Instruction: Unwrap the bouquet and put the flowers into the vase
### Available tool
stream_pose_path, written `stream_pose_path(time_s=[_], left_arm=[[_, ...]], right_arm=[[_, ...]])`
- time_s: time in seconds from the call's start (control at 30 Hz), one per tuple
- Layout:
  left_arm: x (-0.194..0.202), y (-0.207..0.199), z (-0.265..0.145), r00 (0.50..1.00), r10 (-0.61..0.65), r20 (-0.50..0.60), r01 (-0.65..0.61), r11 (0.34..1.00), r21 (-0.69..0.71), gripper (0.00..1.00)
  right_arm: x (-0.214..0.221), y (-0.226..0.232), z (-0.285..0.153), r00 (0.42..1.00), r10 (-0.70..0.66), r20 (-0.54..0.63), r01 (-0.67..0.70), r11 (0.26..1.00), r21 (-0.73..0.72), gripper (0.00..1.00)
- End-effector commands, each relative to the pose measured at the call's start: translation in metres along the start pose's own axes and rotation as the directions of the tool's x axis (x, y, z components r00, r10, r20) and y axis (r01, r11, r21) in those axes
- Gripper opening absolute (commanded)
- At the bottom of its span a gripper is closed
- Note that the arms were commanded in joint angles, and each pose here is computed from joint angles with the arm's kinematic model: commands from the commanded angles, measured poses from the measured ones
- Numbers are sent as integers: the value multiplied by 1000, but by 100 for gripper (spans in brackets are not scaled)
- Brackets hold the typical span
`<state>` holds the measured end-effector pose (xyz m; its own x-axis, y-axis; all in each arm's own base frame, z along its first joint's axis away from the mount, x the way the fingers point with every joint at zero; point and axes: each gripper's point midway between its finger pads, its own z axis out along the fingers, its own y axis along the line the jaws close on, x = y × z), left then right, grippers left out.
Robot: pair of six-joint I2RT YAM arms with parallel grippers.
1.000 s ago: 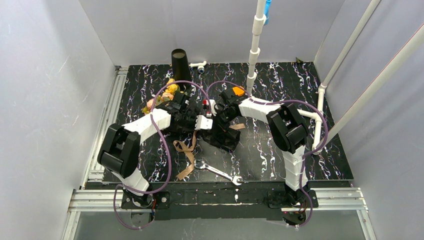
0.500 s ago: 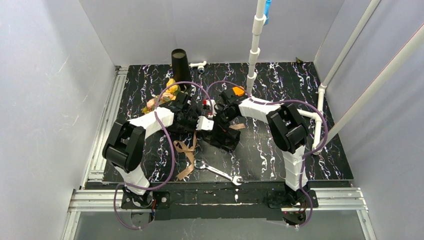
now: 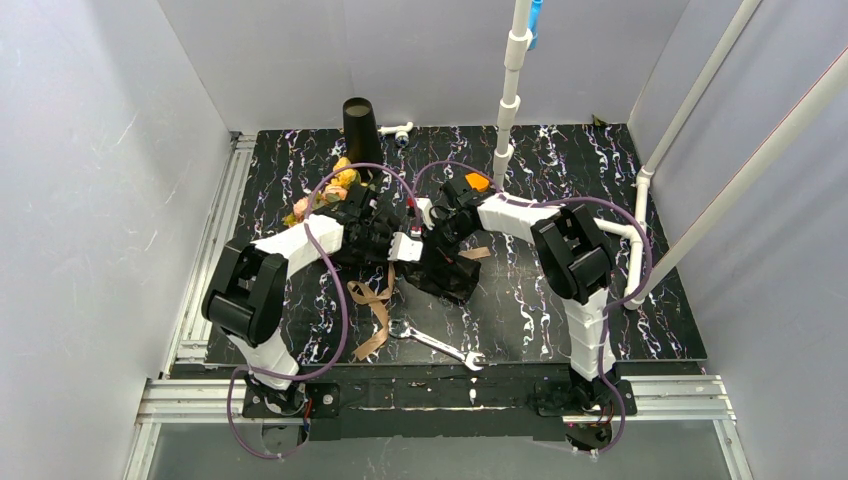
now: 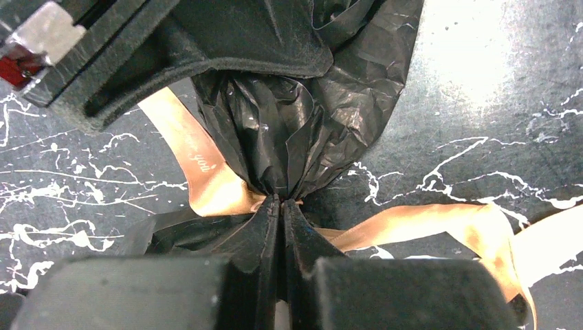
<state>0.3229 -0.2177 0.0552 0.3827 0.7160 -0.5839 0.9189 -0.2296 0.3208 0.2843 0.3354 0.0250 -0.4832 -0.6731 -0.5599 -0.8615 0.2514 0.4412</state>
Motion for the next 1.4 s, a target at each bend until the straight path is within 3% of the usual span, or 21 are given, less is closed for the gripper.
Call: stream_pose_path(time_s=[0.0,0.27,0.6,0.77,0.93,1.1,1.37], left_arm=[[7,-15,-28,998,-31,-53,32,999,13,0],[-1,-44,-40,999,16,-37,-13,998,64,0],[3,-61,-43,994,102,-44,-103,995,-17,0],[-16,-49,-53,1000,-26,7,26,998,-55,0],[-32,-28,-56,996,-78,30,81,992,-98,15],[-28,-22,-33,997,-78,-19,76,993,-95,21],[17,-7,-1,971,-170,-169,146,979,-143,30]], right_arm=[[79,-8,13,952,201,-232,-197,979,40,1],[78,-18,12,945,249,-211,-243,968,57,1],[78,-22,9,941,275,-195,-265,961,75,1],[74,-20,7,949,252,-189,-244,968,65,1],[74,-16,6,950,248,-188,-244,969,46,1],[74,-12,7,951,250,-184,-250,968,23,1],[74,-10,6,953,239,-185,-240,971,20,1]])
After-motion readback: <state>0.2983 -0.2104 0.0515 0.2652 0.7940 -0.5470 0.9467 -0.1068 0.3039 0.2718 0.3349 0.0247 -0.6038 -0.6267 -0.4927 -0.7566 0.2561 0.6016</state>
